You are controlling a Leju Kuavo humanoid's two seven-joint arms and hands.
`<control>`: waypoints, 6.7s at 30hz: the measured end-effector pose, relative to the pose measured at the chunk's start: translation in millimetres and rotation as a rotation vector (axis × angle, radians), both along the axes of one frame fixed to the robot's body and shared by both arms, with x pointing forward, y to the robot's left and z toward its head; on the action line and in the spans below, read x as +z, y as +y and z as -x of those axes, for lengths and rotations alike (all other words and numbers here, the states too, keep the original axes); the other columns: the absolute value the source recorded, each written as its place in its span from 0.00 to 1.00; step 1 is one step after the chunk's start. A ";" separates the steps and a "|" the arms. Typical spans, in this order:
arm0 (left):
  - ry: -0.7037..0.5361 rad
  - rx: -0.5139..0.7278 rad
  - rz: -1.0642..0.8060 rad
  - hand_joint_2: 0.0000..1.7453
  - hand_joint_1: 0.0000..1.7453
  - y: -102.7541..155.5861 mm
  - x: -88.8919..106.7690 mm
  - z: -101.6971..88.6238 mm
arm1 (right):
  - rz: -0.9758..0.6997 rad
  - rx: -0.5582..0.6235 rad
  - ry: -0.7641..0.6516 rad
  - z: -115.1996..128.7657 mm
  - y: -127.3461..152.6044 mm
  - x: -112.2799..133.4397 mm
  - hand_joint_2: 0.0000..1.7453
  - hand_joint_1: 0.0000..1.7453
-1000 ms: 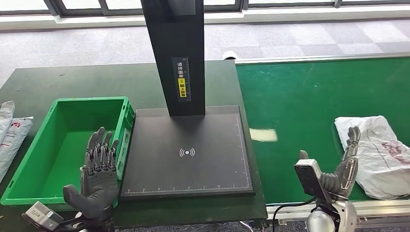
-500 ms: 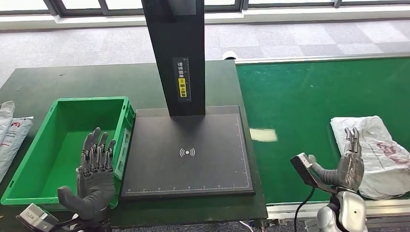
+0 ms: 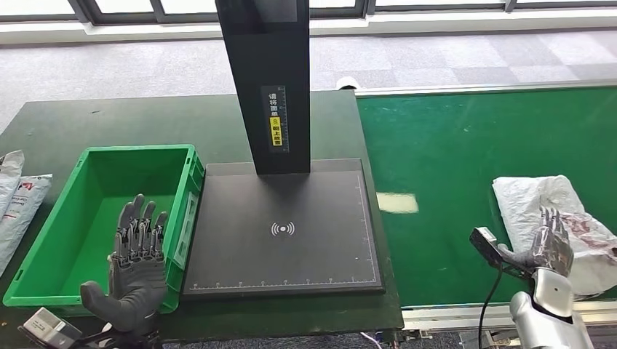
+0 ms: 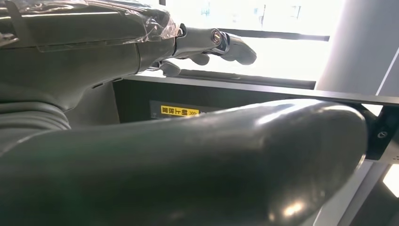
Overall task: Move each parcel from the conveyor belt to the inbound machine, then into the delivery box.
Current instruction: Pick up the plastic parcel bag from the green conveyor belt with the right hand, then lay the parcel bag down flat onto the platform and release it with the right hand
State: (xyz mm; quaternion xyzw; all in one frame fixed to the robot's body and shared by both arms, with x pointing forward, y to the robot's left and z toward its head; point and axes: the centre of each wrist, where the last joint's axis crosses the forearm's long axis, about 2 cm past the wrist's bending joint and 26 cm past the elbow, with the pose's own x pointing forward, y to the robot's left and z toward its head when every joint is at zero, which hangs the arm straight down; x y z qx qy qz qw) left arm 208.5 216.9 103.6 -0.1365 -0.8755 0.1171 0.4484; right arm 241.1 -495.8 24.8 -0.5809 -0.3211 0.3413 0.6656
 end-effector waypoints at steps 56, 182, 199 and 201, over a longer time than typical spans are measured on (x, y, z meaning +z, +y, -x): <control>0.041 -0.031 0.002 0.00 0.00 -4.6 -11.9 -12.5 | -0.189 -0.055 0.288 75.5 -23.3 -43.8 1.00 1.00; 0.114 -0.209 0.117 0.00 0.00 -50.4 -15.7 -64.6 | -0.730 0.941 -0.546 -134.2 385.5 94.8 1.00 0.00; 0.185 -0.067 0.062 0.00 0.00 -38.7 -17.2 -47.5 | -0.869 0.873 -0.625 -89.4 353.6 69.0 1.00 0.00; 0.187 -0.049 0.049 0.00 0.00 -37.6 -15.4 -47.7 | -0.858 0.860 -0.658 -79.0 346.8 67.2 1.00 0.00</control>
